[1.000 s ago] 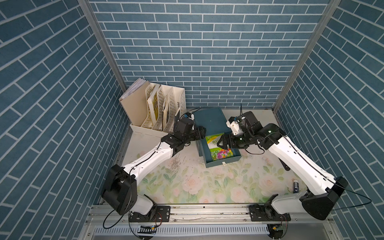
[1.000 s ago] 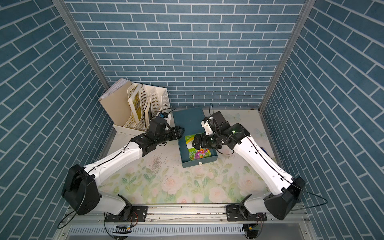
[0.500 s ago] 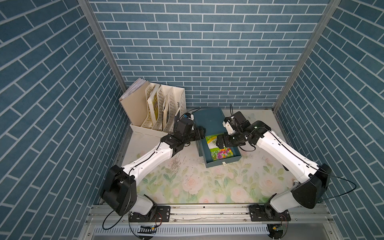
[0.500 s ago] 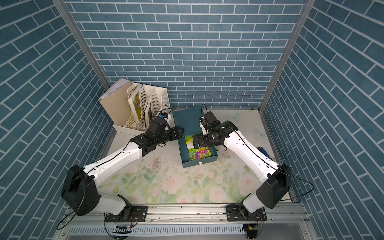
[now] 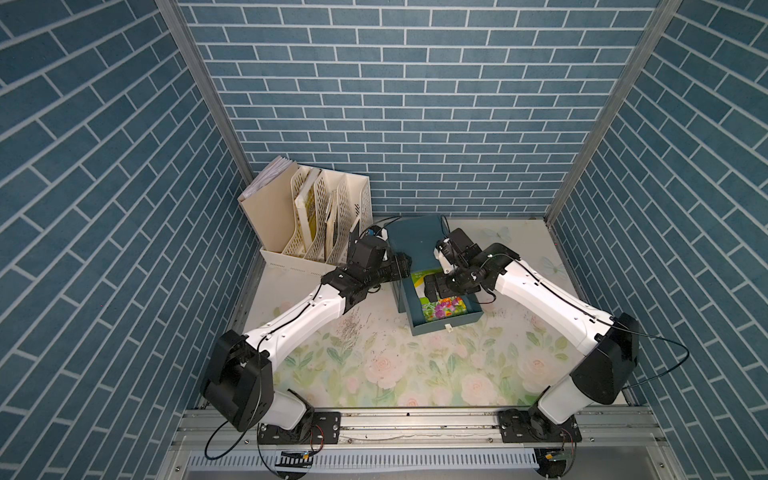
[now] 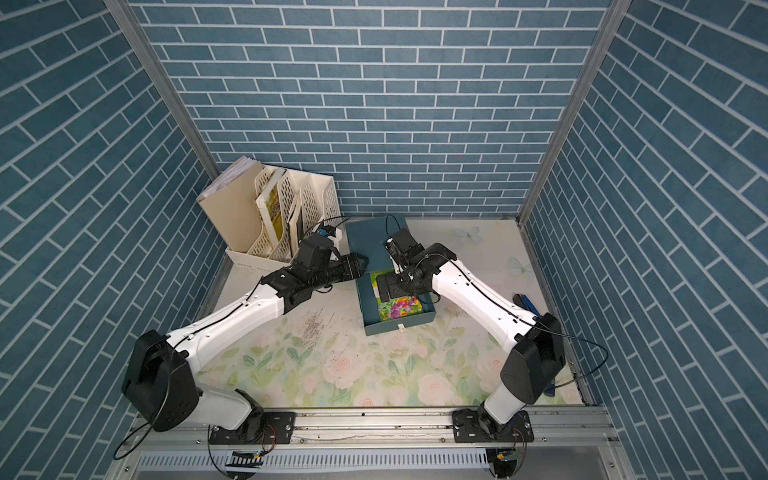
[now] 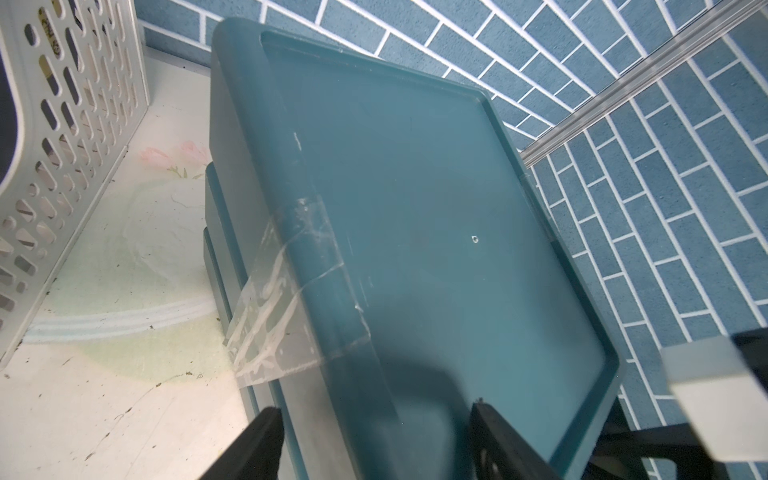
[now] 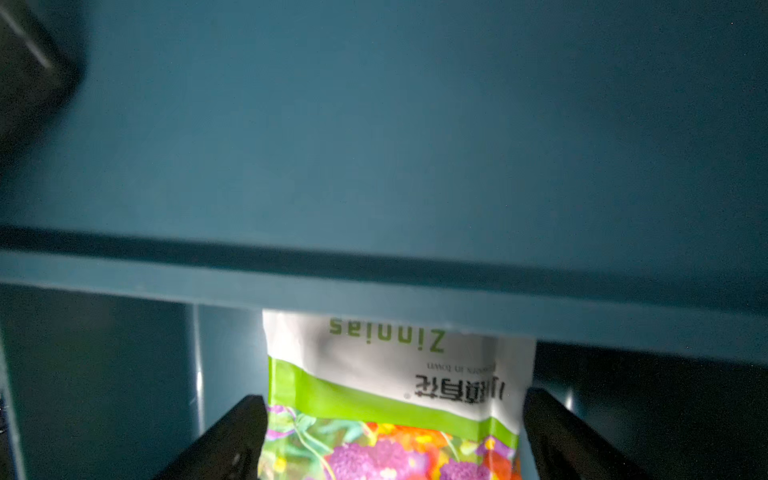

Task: Take the seed bags out of the drawer
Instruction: Pick up the seed packet from the drawer.

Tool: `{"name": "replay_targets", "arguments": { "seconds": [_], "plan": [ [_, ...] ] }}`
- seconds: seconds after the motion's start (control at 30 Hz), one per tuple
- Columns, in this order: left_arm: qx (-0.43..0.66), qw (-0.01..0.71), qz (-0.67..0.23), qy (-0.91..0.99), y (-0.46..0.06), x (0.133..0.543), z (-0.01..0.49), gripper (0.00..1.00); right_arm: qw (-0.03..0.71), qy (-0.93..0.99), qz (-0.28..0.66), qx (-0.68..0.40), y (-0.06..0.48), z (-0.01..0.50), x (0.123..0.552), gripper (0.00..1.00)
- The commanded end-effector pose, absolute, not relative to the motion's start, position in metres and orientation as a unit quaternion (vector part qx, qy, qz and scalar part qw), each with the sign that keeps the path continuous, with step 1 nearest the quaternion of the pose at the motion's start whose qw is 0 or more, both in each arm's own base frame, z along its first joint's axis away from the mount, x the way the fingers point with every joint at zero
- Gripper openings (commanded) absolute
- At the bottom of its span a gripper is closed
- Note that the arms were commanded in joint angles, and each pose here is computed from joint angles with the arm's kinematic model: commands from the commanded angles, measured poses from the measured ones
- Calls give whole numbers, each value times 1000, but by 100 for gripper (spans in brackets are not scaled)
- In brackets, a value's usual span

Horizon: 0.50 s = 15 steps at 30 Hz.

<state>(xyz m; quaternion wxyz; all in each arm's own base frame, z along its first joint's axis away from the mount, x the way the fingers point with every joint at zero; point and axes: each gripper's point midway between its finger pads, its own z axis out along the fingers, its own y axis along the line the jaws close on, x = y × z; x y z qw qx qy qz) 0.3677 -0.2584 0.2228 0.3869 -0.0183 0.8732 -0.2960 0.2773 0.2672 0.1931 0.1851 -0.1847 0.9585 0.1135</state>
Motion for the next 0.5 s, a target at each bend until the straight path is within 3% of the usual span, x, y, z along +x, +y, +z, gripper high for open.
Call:
{"name": "replay_targets", "arguments": {
  "seconds": [0.0, 0.47],
  "plan": [
    [-14, 368, -279, 887, -254, 358, 211, 75, 197, 959, 90, -184, 266, 197, 283, 100],
    [-13, 368, -278, 887, -252, 355, 212, 75, 210, 959, 60, -178, 262, 199, 286, 100]
  ]
}}
